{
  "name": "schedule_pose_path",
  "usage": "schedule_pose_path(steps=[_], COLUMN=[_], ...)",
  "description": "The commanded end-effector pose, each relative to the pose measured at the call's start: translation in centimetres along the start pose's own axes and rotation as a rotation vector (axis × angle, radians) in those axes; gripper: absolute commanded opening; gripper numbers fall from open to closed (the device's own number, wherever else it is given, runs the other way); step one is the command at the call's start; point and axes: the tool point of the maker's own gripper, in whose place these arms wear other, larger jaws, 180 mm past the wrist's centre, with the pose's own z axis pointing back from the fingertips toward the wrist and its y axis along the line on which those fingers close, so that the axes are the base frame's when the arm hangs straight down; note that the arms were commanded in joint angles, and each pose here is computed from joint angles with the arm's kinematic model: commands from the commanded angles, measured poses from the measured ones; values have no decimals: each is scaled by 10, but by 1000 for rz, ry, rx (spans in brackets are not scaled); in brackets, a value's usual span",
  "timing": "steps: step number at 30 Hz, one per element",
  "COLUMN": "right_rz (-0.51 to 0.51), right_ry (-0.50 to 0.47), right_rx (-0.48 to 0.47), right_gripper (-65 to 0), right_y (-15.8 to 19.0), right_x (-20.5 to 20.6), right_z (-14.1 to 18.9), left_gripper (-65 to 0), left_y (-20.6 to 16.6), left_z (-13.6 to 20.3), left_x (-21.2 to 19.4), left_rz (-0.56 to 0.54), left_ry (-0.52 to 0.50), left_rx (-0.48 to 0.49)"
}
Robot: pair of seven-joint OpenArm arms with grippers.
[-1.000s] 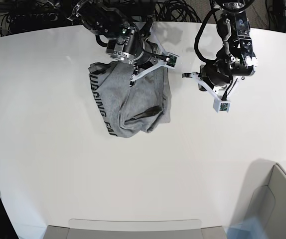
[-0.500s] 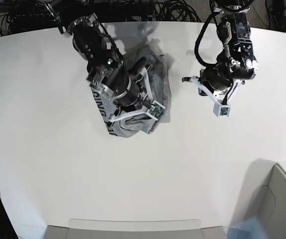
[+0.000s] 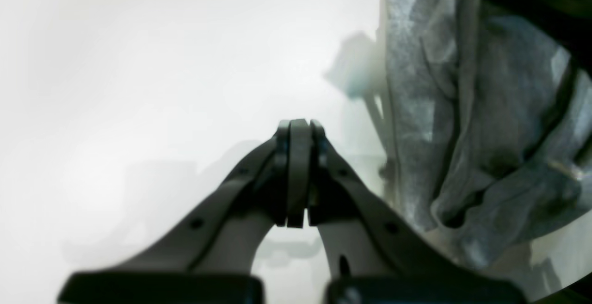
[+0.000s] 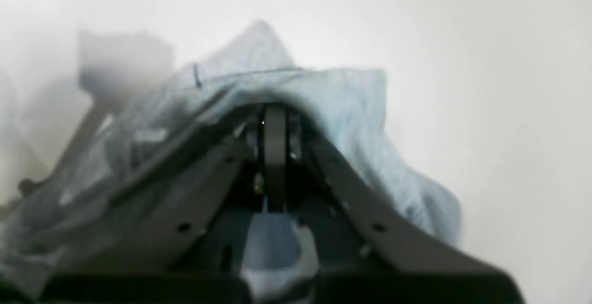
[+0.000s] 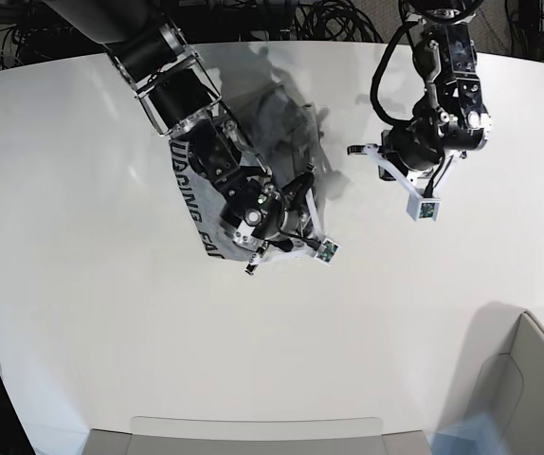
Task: Fold the T-shirt properly
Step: 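Grasp the bundle with both grippers and lift it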
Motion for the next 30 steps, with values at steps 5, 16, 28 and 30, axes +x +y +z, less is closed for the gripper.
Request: schedule_pose_path(steps=[5, 16, 28, 30], right_rz=[-98, 68, 98, 107], right_ry=[-139, -367, -270, -213], right_rx=[-65, -27, -62, -74], right_gripper=[-650, -650, -650, -650], right_y=[-24, 29, 25, 22], right_x=[45, 99, 81, 73], right_z=[-3, 10, 22, 24], left_gripper=[-650, -650, -650, -650], left_y=[-1, -1, -3, -3], left_z=[4, 4, 3, 3], left_x=[7, 7, 9, 9], left_rz=[0, 0, -7, -9], left_ry=[-19, -19, -22, -21], left_rx=[-4, -4, -8, -10])
